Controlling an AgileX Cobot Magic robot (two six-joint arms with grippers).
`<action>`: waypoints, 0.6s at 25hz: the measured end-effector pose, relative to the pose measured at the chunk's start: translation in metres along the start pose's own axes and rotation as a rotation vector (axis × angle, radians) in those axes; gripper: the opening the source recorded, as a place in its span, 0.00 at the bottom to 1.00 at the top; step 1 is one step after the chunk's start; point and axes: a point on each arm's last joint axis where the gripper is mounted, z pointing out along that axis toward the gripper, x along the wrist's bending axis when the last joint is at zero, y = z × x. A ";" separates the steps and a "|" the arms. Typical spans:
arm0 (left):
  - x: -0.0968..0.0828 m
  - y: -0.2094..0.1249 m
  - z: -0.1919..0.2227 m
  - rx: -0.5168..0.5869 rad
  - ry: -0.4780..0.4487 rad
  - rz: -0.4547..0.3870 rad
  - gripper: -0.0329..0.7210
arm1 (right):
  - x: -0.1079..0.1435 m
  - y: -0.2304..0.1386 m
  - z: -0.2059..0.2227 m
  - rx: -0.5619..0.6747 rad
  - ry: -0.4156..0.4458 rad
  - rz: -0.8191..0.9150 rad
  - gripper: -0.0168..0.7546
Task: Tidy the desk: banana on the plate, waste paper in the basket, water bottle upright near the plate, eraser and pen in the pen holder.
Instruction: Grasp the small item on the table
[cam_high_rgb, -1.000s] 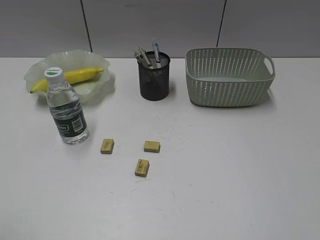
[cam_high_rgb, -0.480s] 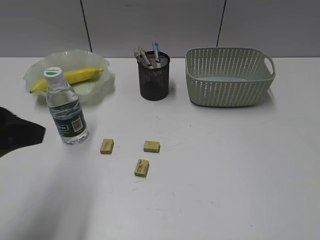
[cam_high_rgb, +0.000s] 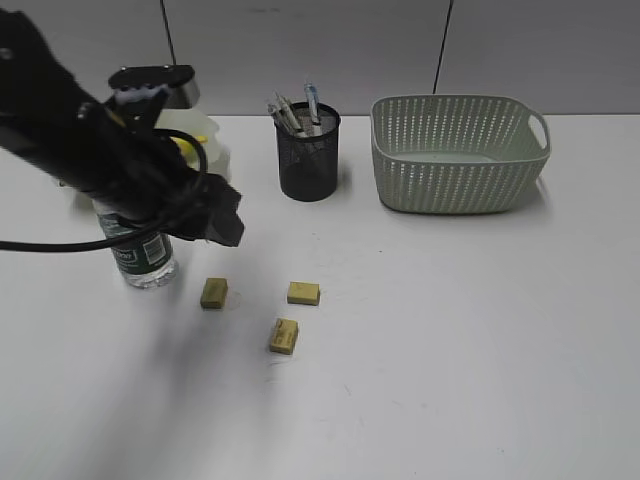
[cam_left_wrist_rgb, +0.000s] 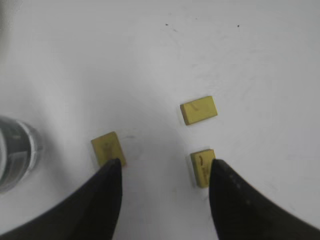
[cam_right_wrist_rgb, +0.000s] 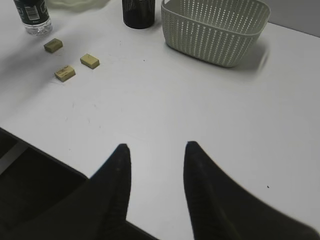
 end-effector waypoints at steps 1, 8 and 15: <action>-0.001 0.004 0.010 0.037 0.002 -0.021 0.60 | 0.000 0.000 0.000 -0.001 0.000 0.000 0.41; 0.006 0.031 0.042 0.232 0.120 -0.111 0.60 | 0.000 0.000 0.000 0.000 0.000 0.000 0.41; -0.003 0.036 0.069 0.330 0.211 -0.121 0.60 | 0.000 0.000 0.000 0.000 0.000 0.000 0.41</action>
